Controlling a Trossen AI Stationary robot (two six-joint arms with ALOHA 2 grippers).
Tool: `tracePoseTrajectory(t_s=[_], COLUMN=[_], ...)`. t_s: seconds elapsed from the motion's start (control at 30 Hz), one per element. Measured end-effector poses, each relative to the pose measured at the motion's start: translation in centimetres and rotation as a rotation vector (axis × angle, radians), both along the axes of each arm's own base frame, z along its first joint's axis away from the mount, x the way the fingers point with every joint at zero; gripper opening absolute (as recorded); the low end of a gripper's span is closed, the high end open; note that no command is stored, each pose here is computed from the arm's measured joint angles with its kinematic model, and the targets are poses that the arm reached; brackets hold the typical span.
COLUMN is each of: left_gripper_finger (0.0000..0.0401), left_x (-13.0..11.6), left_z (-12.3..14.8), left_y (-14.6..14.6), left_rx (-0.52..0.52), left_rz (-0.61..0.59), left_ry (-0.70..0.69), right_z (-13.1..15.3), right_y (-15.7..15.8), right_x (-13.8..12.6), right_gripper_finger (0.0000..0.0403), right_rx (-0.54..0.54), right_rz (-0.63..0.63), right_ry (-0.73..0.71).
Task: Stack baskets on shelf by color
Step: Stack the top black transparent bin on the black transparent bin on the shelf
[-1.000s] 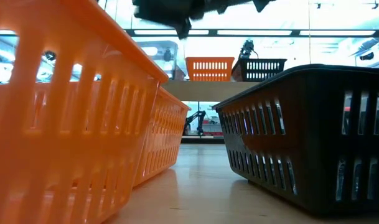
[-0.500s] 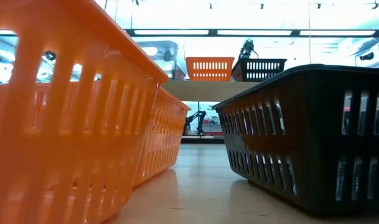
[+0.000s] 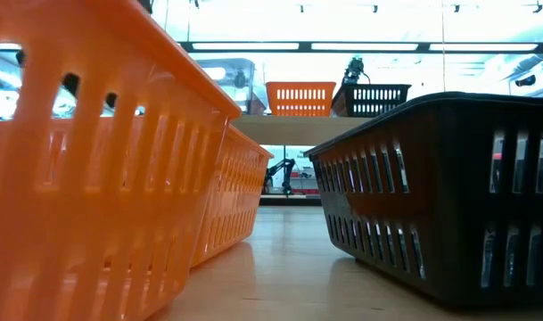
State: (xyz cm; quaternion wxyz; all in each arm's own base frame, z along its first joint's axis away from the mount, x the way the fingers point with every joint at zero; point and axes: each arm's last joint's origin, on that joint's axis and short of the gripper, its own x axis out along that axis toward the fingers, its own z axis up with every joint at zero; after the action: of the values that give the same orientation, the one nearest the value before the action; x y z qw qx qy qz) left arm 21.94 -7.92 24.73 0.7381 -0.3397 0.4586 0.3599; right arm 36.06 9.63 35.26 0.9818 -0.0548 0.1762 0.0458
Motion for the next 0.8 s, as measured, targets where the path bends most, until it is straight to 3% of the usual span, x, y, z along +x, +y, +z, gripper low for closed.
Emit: tracePoseTrajectory(t_s=[0.23,0.5,0.7,0.8], left_gripper_finger=[0.0172,0.0172,0.0168,0.0137], left_x=[1.7,3.2,3.9,3.9], left_z=[-2.3,-4.6,-6.6,-7.0], left_y=[1.0,1.3,0.9,0.8], left_rx=[-0.032,-0.013,-0.015,-0.044], left_rz=[0.056,0.084,-0.029,-0.055], left_ry=[0.119,0.193,0.300,0.341], right_z=[-0.9,-0.5,-1.0,-1.2], right_y=[-0.3,-1.5,-1.7,-1.6], right_x=[-1.5,-1.5,-1.7,-1.8], right_gripper_finger=[0.0136,0.0136,0.0136,0.0136], right_rx=[0.014,-0.019,-0.006,0.007], right_rz=[-0.016,-0.059,-0.079,-0.092], right_ry=[0.092,0.079,0.136,0.155])
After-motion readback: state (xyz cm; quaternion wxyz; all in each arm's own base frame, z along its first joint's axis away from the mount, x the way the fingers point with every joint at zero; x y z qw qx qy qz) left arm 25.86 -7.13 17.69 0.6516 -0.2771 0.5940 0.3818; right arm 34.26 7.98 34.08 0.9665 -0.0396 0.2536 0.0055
